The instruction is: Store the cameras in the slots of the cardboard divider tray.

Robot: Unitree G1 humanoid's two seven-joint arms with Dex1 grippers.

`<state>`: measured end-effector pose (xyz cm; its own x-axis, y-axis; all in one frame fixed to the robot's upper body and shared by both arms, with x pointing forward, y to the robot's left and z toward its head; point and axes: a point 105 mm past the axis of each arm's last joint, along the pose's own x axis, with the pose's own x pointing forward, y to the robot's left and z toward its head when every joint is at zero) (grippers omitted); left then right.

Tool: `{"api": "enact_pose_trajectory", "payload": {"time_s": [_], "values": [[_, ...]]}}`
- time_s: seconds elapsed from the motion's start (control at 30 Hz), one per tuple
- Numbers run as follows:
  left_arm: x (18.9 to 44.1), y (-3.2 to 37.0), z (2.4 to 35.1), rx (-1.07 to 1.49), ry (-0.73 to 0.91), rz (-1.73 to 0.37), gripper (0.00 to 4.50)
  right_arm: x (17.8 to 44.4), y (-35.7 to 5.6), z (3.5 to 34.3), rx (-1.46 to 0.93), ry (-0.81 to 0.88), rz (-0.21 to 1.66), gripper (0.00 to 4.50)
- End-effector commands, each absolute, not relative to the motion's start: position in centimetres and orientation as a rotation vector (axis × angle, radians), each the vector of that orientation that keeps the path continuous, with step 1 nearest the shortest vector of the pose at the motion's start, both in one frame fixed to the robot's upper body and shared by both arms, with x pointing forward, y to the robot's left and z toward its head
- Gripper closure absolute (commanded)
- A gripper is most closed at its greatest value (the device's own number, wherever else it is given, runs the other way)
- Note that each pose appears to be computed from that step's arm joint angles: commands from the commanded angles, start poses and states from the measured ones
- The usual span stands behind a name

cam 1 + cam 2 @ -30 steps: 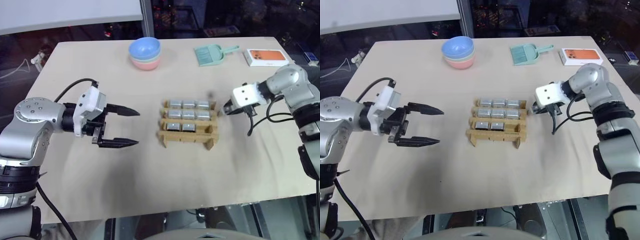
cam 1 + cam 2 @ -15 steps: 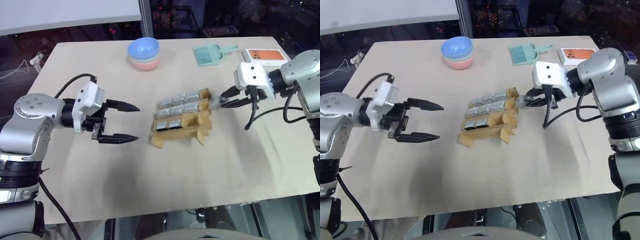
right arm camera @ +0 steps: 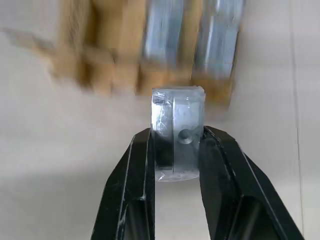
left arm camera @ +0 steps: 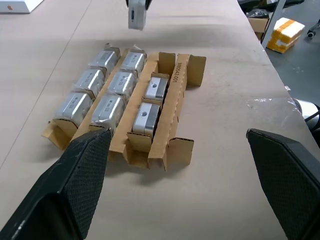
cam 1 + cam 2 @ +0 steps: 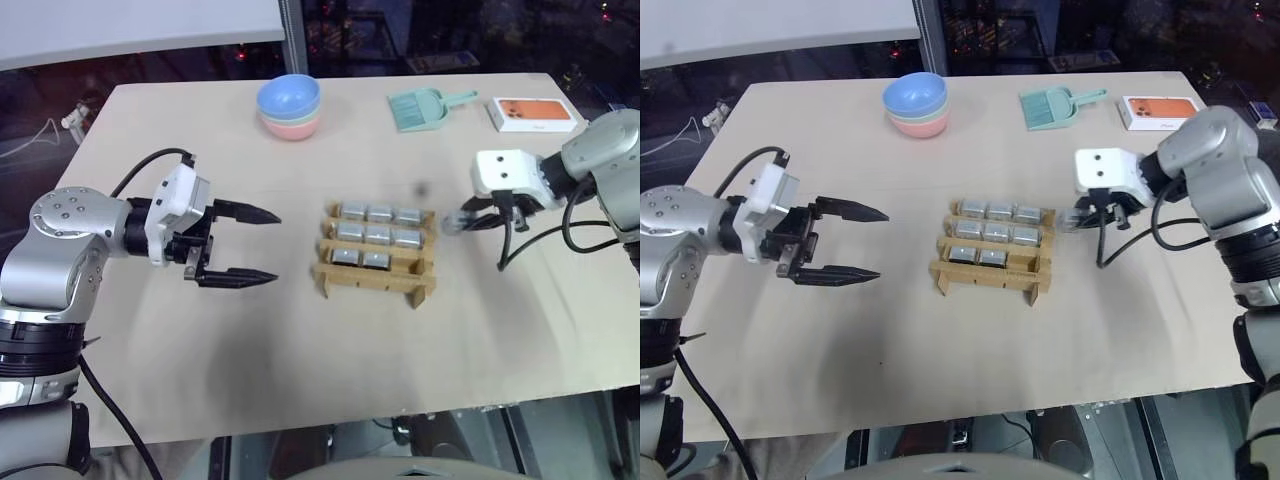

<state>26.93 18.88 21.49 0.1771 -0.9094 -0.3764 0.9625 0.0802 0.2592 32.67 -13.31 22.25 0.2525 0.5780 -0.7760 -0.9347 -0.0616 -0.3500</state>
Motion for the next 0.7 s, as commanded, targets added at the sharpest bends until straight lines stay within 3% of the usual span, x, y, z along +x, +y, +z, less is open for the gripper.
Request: {"api": "enact_pose_trajectory", "payload": {"time_s": [0.03,0.2,0.7], "values": [[26.8,18.8,22.0,0.521,0.108,-1.414,0.0,30.8,-10.4,23.3,-0.938,0.429,1.375,3.81],[26.9,18.6,22.0,0.522,0.108,-1.418,0.0,29.5,-8.6,21.7,-0.896,0.486,1.378,3.81],[27.0,18.5,22.0,0.523,0.102,-1.414,0.0,30.3,-9.8,18.8,-0.934,0.613,1.259,3.81]]}}
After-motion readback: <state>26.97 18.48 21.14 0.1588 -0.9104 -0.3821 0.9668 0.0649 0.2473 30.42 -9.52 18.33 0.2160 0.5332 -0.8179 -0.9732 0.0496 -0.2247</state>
